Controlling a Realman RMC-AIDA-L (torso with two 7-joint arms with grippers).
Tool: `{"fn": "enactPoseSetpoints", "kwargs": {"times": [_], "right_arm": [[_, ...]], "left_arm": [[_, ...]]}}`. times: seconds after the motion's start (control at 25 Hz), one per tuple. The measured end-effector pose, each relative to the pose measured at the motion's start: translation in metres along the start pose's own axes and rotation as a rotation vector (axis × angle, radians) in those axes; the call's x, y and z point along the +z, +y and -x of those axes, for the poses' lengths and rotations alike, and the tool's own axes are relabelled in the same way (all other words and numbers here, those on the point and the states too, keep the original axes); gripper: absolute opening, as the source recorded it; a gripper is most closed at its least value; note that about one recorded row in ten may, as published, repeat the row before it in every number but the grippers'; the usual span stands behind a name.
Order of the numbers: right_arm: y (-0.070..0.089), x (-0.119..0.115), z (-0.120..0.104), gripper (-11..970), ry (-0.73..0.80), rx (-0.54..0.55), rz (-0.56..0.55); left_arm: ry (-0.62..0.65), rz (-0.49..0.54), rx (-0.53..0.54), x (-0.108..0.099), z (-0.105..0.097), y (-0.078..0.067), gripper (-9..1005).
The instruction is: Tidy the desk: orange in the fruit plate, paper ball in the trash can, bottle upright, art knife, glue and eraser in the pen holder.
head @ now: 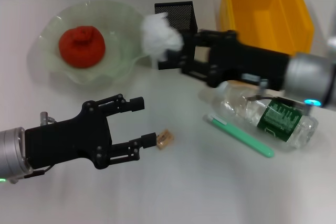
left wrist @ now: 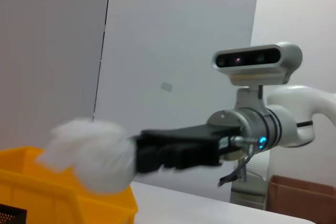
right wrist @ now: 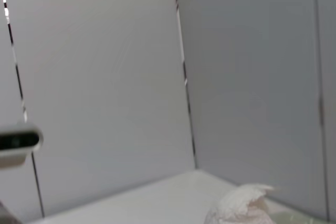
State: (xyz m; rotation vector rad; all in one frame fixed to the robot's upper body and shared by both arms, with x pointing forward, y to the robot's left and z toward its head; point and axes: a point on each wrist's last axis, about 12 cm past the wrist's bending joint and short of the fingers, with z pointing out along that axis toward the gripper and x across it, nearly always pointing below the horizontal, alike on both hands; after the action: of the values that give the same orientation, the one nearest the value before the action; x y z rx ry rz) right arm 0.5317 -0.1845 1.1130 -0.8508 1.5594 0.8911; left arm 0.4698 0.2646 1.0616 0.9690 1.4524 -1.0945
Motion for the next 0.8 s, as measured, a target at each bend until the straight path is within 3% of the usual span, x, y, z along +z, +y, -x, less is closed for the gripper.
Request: {"fn": "enactPoseSetpoints", "kwargs": {"times": [0.04, 0.2, 0.24, 0.28, 0.44, 0.64, 0.8], "right_arm": [[-0.003, -0.017, -0.002, 464, -0.049, 0.015, -0.003], [-0.01, -0.043, -0.007, 464, -0.099, 0.048, -0.037], [-0.016, -0.064, -0.009, 464, -0.131, 0.067, -0.086], [-0.016, -0.064, -0.009, 464, -0.131, 0.067, -0.086], [-0.031, -0.106, -0.013, 464, -0.165, 0.084, -0.227], [-0.047, -0.127, -0.019, 464, -0.14, 0.092, -0.356], [-0.054, -0.127, -0.018, 463, -0.119, 0.082, -0.379]], "left_arm": [[0.0, 0.002, 0.0, 0.0, 0.0, 0.0, 742], [0.0, 0.002, 0.001, 0.0, 0.0, 0.0, 742], [0.0, 0.002, 0.001, 0.0, 0.0, 0.0, 743], [0.0, 0.002, 0.001, 0.0, 0.0, 0.0, 743], [0.001, 0.0, 0.001, 0.001, 0.0, 0.0, 743], [0.002, 0.0, 0.002, 0.001, 0.0, 0.001, 743], [0.001, -0.002, 0.003, 0.002, 0.001, 0.001, 743]]}}
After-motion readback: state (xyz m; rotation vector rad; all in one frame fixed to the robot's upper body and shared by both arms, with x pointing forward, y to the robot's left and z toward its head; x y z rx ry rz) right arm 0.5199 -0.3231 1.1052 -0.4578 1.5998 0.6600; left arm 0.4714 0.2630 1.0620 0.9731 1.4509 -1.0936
